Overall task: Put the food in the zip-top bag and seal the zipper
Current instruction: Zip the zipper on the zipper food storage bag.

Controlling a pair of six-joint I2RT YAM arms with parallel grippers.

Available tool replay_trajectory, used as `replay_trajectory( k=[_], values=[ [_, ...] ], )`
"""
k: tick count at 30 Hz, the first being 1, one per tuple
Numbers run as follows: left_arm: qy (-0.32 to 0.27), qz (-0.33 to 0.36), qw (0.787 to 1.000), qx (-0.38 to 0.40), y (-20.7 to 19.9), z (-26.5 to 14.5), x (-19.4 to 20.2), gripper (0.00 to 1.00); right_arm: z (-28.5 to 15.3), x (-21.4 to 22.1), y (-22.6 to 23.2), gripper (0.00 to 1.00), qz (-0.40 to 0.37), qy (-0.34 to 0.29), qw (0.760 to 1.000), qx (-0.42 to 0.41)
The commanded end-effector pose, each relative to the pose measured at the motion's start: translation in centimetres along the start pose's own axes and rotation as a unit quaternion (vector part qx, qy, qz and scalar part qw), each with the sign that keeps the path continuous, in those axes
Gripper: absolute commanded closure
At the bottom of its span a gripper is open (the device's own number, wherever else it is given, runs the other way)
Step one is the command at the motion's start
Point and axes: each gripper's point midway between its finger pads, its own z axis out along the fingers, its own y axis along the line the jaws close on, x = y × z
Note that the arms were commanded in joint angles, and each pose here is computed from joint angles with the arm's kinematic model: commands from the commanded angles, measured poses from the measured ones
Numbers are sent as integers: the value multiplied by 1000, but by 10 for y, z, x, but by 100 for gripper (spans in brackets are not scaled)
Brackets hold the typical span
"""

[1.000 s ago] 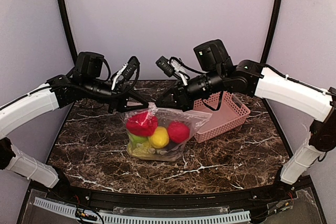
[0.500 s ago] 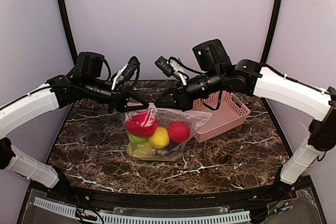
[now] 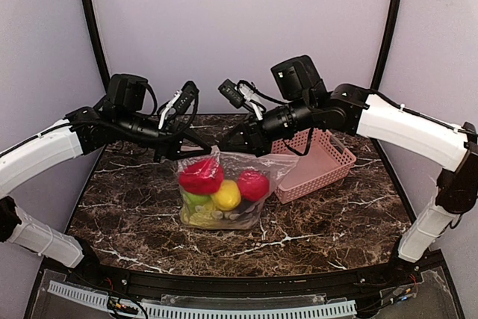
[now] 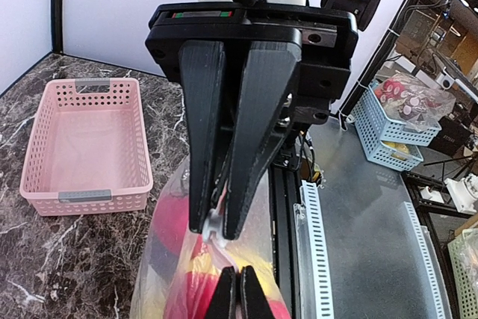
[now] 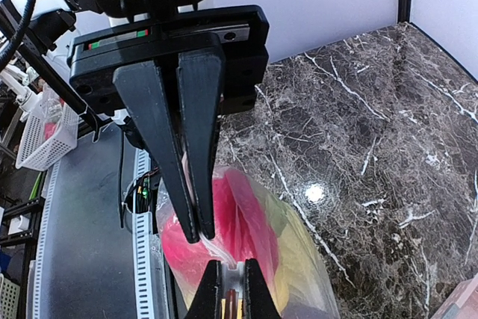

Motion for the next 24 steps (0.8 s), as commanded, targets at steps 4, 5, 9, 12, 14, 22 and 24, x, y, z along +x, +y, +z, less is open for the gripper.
replay_trajectory(
  k=[4,5,9,12,14,22,24],
  values=[
    [-1,29,999,-46,5,-20,-5,99,-36,-15,19,100,-17,-39,999,16],
    [-1,32,998,-51,5,-22,-6,99,-41,-13,20,100,-16,-39,999,20],
    [1,39,997,-68,6,-28,-8,99,-58,-4,21,100,-8,-33,999,37],
    [1,42,996,-77,8,-31,-10,99,-65,7,15,100,4,-22,998,55],
    [1,43,996,-83,9,-32,-10,99,-69,15,12,100,13,-15,998,62],
    [-3,49,993,-106,16,-40,-12,99,-80,42,5,100,37,13,996,77],
    [-3,49,993,-111,17,-42,-12,99,-83,46,6,100,39,16,996,75]
  ],
)
